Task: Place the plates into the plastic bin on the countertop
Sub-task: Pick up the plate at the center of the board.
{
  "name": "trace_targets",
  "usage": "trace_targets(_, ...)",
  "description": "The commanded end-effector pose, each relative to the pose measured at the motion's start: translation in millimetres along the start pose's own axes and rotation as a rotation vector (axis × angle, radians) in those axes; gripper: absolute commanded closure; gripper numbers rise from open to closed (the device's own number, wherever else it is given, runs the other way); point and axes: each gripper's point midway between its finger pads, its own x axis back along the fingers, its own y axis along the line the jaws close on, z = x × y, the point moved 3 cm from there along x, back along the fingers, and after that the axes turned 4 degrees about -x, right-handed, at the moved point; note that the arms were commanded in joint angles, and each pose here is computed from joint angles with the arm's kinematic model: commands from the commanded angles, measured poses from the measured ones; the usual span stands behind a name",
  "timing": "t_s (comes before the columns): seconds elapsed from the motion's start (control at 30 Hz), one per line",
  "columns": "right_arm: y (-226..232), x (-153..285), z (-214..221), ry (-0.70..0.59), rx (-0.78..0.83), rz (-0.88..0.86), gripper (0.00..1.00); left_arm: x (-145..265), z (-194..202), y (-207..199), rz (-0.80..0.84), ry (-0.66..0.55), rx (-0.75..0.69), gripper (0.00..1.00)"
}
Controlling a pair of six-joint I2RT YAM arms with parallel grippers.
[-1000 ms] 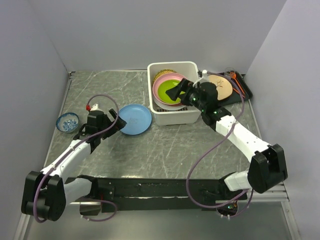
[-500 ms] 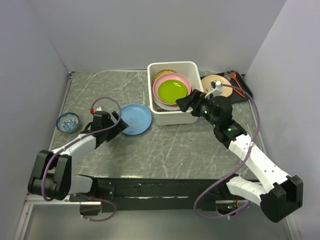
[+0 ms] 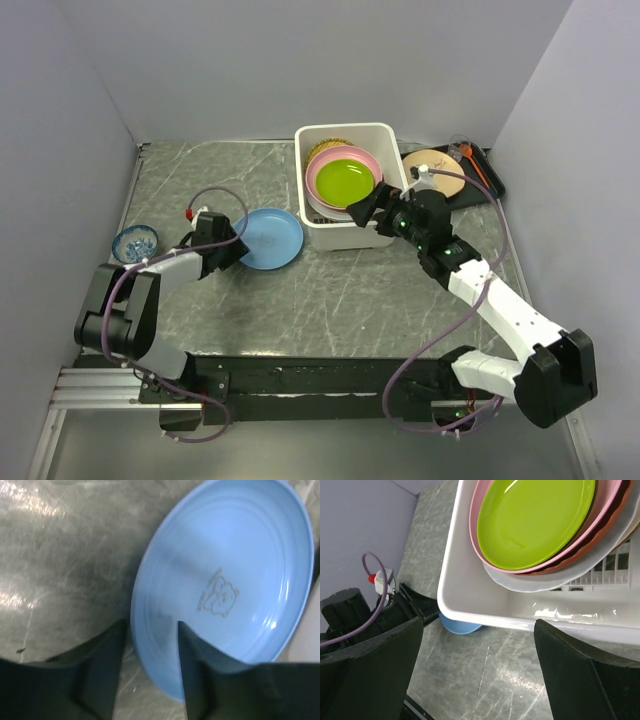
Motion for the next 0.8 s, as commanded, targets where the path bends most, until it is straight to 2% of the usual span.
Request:
trace_targets(0.0,16.8,-11.9,-6.8,-0.005,0.002,-0.064,0.02,-18.8,-4.8,2.1,-0.050,0.013,-0.057,0.62)
trace_targets(0.03,17.3,-12.4,-6.6,-0.002,0.004,-0.062,0.02,-22.5,-5.7,2.3,-0.057,0.015,-0.056,0.84)
trace_targets(0.13,12.4,-11.0,0.5,0.007,0.000,-0.054,0.02,-29.6,2.9,8.6,-0.083,0.042,-0.061,0.99)
trace_targets(0.53,3.7,25.5,0.7,-0.053,-0.004,-0.025,0.01,-8.5,-9.2,2.2,-0.075,-0.002,-0.030,0.99)
trace_targets(0.77,14.4,27.9,1.9,-0.031,-0.006,-0.071,0.01,28.9,-28.1,-0.7,-0.065,-0.089,-0.001,0.99)
